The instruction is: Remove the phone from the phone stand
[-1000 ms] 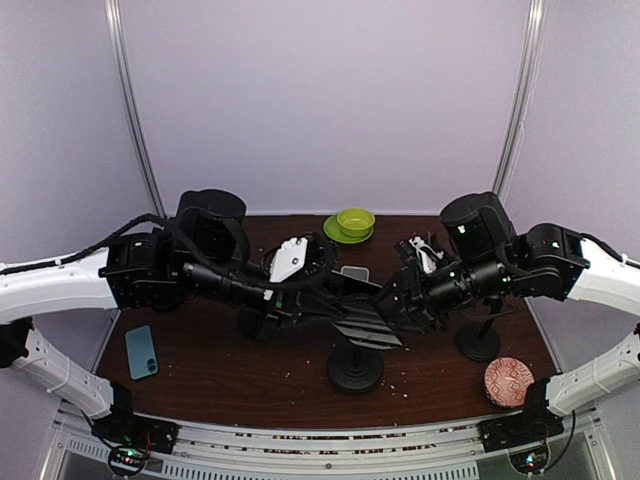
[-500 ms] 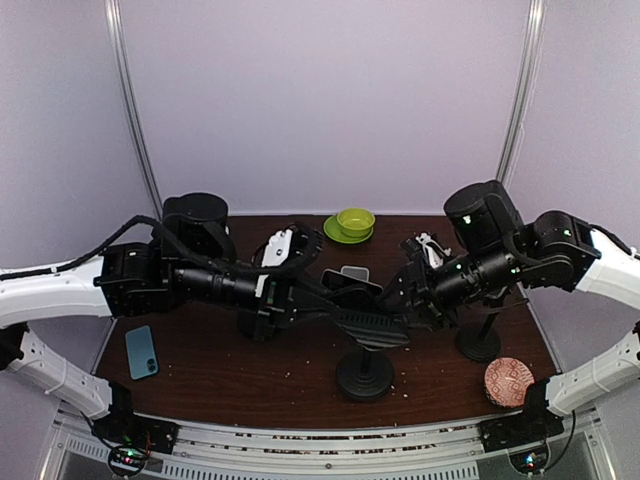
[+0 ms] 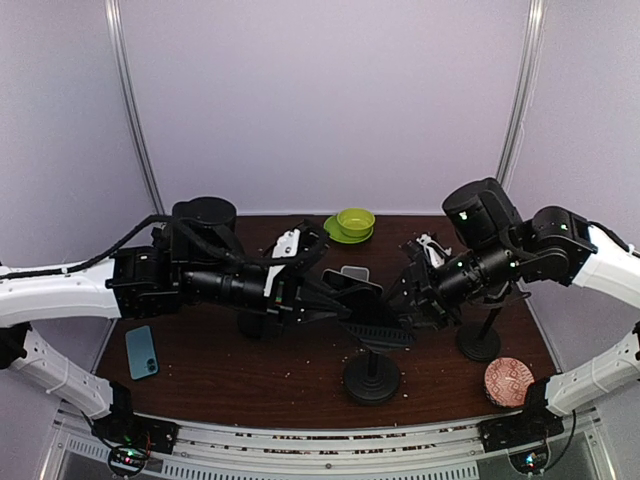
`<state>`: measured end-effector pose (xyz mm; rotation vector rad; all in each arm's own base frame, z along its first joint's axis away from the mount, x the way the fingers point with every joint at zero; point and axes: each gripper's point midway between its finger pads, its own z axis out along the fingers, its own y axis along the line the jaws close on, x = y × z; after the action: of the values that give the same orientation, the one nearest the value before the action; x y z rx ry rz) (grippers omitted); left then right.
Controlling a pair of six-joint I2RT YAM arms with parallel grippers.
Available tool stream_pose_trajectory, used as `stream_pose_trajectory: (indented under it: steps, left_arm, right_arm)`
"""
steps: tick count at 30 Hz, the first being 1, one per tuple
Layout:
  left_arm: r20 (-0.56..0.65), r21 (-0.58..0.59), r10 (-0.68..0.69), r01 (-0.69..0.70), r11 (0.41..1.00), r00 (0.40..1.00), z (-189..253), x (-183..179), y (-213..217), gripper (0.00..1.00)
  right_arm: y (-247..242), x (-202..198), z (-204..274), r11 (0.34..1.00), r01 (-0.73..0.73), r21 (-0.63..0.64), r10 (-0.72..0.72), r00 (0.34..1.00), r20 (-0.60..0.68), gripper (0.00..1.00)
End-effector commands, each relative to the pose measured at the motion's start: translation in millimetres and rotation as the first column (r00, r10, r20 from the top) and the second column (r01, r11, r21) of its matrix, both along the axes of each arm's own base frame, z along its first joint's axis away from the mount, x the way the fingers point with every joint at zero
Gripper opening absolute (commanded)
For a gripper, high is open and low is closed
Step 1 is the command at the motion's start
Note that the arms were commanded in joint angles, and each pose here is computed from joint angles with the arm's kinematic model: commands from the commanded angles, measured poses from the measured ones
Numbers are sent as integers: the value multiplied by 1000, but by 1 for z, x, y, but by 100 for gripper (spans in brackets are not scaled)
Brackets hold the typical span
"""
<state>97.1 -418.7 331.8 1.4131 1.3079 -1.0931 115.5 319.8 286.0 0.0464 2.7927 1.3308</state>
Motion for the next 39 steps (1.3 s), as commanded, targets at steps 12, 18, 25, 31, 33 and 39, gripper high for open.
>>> stream_pose_trajectory:
  steps: [12, 18, 25, 31, 33, 39]
  left_arm:
    - [65, -127, 292, -282, 951, 954, 50, 77, -23, 0]
    - [17, -168, 349, -341, 925, 937, 44, 86, -9, 0]
    - [-37, -204, 416, -414, 887, 909, 35, 94, 7, 0]
    - [-70, -219, 441, -445, 868, 895, 29, 97, 18, 0]
    - [-67, -217, 446, -449, 867, 893, 25, 97, 20, 0]
    - [-8, -185, 423, -417, 890, 906, 21, 97, 11, 0]
  right_arm:
    - [-22, -8, -20, 988, -144, -62, 145, 989, 17, 0]
    - [-23, -10, -25, 989, -137, -47, 138, 990, 16, 0]
    - [-23, -7, -24, 992, -126, -27, 126, 992, 26, 0]
    - [-18, -4, -24, 994, -112, -5, 112, 994, 19, 0]
    - [-17, -3, -23, 993, -117, -13, 117, 993, 21, 0]
    - [-18, -4, -27, 991, -132, -32, 133, 991, 12, 0]
